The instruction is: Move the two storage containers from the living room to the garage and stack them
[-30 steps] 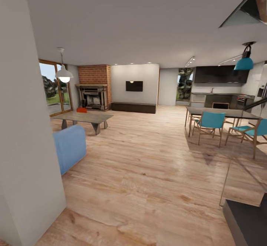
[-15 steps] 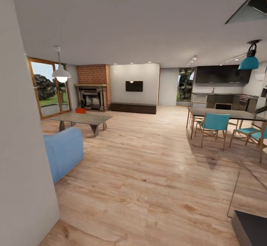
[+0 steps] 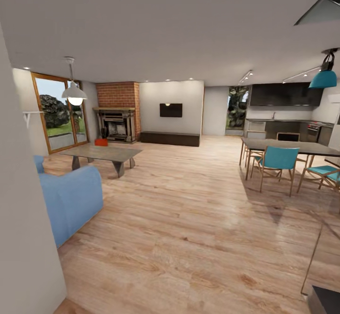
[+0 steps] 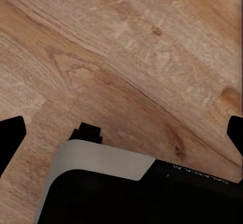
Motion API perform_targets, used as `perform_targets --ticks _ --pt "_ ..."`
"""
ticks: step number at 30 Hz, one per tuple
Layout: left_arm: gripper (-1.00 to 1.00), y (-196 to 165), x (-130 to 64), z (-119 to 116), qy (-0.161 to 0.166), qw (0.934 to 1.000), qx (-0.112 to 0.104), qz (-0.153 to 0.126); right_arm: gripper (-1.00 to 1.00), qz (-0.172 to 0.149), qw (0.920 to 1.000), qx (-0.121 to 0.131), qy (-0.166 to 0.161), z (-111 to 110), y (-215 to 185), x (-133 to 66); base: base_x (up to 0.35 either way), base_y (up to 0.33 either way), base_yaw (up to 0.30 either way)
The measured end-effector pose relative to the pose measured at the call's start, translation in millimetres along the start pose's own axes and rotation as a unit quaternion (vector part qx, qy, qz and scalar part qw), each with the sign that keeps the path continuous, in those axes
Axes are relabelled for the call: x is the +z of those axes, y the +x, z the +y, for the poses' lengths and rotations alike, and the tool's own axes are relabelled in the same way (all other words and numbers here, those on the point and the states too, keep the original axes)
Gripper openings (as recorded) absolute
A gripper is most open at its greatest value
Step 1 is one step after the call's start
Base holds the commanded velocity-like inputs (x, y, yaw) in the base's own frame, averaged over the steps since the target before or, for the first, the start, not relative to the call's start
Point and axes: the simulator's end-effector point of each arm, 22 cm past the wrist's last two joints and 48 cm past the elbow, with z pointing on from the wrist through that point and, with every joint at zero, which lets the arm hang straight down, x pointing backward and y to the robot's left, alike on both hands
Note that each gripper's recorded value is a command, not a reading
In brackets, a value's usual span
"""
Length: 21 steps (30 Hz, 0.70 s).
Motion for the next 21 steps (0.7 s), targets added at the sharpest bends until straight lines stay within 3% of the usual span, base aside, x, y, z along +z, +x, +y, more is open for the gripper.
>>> perform_targets --ticks 21 --pt "1.00 0.1 0.0 0.0 0.000 1.0000 0.000 0.000 1.00 -0.001 1.0000 0.001 -0.001 1.4 -0.4 -0.1 0.325 0.000 0.000"
